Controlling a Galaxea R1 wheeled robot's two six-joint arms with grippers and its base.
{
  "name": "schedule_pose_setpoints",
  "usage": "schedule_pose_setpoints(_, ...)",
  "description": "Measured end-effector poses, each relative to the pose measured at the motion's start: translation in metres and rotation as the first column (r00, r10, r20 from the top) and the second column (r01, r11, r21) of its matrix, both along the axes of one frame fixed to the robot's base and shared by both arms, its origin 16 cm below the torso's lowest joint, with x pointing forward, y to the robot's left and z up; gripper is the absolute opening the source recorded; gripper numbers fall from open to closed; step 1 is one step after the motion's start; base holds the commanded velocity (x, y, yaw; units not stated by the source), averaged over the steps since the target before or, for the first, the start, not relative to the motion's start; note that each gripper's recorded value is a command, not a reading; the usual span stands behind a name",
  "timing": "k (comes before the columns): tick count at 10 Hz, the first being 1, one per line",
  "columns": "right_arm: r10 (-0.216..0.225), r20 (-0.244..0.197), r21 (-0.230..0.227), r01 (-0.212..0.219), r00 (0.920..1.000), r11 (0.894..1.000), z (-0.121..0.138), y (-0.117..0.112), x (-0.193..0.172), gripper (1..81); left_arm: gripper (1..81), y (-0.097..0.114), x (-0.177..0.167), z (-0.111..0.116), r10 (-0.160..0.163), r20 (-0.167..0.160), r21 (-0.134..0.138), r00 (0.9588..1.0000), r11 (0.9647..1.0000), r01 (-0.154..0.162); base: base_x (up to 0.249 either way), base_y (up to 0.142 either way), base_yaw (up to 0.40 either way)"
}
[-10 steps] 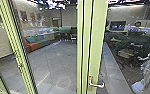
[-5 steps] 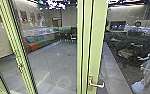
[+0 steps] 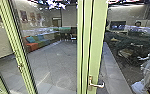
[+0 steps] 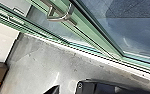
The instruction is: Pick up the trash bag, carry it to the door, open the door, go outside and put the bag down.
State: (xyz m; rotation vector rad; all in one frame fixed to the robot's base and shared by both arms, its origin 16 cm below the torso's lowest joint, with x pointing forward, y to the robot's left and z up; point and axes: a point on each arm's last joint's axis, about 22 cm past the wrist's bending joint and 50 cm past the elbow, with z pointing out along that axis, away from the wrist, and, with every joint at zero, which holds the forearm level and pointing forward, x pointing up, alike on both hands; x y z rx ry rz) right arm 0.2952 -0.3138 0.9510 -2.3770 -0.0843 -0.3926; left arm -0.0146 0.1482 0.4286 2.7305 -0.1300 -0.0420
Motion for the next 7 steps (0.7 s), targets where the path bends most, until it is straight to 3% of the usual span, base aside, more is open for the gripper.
schedule_pose_setpoints(3, -0.023, -0.041, 0.035, 0.025, 0.9989, 0.999, 0.013, 0.023, 0.028, 81.1, 1.0, -0.003, 0.0, 0.0, -0.001, 0.0, -0.003, 1.0, 1.0, 0.001, 0.0, 0.0, 0.0)
schedule_pose_setpoints(4, -0.05, -0.069, 0.05, 0.053, 0.9963, 0.997, 0.016, 0.028, 0.036, 81.1, 1.0, -0.002, 0.001, 0.0, 0.0, 0.0, -0.002, 1.0, 1.0, 0.0, 0.0, 0.0, 0.0)
schedule_pose_setpoints(7, -0.158, -0.171, 0.07, 0.172, 0.9725, 0.983, 0.01, 0.033, 0.058, 81.1, 1.0, -0.002, 0.001, 0.0, 0.0, 0.0, -0.002, 1.0, 1.0, 0.0, 0.0, 0.0, 0.0)
